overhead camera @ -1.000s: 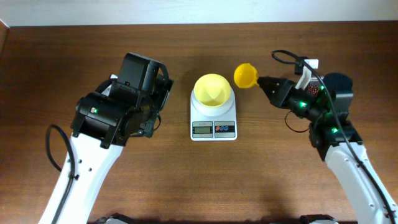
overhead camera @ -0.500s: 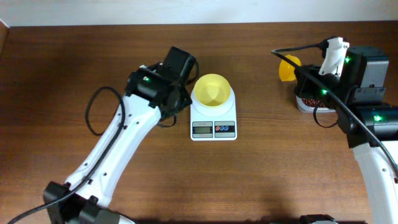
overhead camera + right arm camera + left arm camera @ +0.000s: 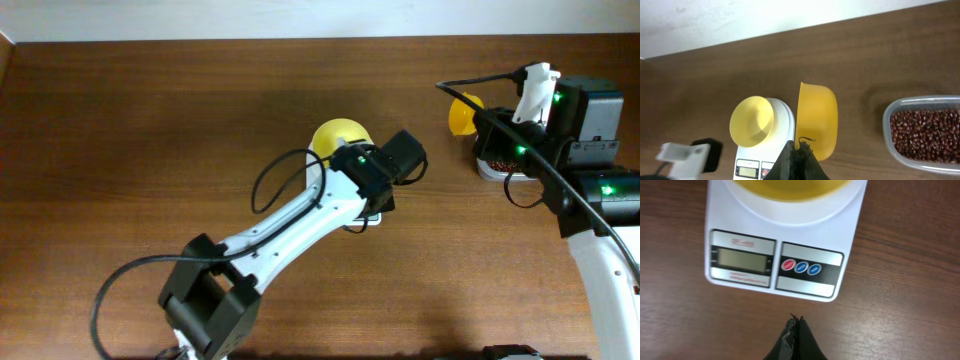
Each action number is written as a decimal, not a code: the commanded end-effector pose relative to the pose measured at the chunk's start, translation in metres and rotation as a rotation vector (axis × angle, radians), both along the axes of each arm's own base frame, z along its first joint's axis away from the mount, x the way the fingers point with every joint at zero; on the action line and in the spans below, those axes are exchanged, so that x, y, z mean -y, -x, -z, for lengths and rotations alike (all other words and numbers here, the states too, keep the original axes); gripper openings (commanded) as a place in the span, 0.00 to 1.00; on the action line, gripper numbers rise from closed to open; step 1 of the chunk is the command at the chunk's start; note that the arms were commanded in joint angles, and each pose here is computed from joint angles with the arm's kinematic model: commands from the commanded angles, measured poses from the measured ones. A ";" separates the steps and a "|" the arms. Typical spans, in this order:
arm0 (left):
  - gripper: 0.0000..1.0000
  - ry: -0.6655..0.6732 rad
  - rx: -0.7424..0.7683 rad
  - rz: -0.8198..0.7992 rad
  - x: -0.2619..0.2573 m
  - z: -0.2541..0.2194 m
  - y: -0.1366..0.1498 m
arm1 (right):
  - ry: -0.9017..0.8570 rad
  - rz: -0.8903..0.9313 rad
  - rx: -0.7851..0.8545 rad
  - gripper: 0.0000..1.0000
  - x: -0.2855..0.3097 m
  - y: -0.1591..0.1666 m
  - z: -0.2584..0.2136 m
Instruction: Scoop item into bowl and weigh 50g on scale
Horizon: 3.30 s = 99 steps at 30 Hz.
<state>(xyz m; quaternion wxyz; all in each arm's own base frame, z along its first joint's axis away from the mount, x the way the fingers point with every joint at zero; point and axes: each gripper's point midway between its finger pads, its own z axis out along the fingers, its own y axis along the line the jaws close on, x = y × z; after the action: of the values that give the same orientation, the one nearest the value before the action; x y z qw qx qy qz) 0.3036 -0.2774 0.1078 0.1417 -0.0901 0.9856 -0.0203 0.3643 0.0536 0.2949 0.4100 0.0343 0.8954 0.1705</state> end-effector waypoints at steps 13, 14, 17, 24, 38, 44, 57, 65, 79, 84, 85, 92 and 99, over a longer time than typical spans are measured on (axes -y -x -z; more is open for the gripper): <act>0.00 -0.084 -0.057 -0.135 -0.001 0.061 -0.003 | 0.070 0.066 -0.061 0.04 0.018 0.015 0.006; 0.00 -0.078 -0.052 -0.161 -0.001 0.061 -0.004 | 0.071 0.065 -0.070 0.04 0.018 0.016 0.008; 0.00 -0.076 -0.040 -0.236 -0.006 0.064 -0.004 | 0.073 0.068 -0.084 0.04 0.018 0.018 0.011; 0.00 -0.096 -0.050 -0.254 -0.006 0.097 -0.005 | 0.106 0.096 -0.133 0.04 0.026 0.026 0.020; 0.00 -0.131 0.016 -0.263 -0.012 0.097 -0.017 | 0.111 0.100 -0.149 0.04 0.027 0.029 0.023; 0.00 -0.121 0.039 -0.265 -0.009 0.096 -0.022 | 0.113 0.100 -0.164 0.04 0.027 0.032 0.025; 0.00 -0.160 0.063 -0.268 -0.017 0.094 -0.024 | 0.113 0.099 -0.165 0.04 0.027 0.032 0.025; 0.00 -0.161 0.062 -0.270 -0.018 0.095 -0.023 | 0.113 0.099 -0.171 0.04 0.027 0.033 0.026; 0.00 -0.151 0.062 -0.252 -0.011 0.097 -0.019 | 0.114 0.099 -0.176 0.04 0.027 0.034 0.027; 0.00 -0.159 0.057 -0.252 -0.014 0.100 -0.017 | 0.113 0.099 -0.177 0.04 0.027 0.034 0.028; 0.00 -0.158 0.057 -0.252 -0.014 0.100 -0.017 | 0.114 0.099 -0.177 0.04 0.027 0.034 0.028; 0.00 -0.162 0.058 -0.252 -0.015 0.100 -0.017 | 0.114 0.099 -0.181 0.04 0.027 0.034 0.028; 0.00 -0.166 0.055 -0.254 -0.019 0.109 -0.014 | 0.114 0.098 -0.186 0.04 0.027 0.035 0.029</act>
<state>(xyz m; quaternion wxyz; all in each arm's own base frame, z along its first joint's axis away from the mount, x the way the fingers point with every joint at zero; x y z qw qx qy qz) 0.3272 -0.2686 0.0183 0.1951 -0.1980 0.9589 0.0571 0.3291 0.0308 0.2537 0.3167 0.0720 0.9403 0.1020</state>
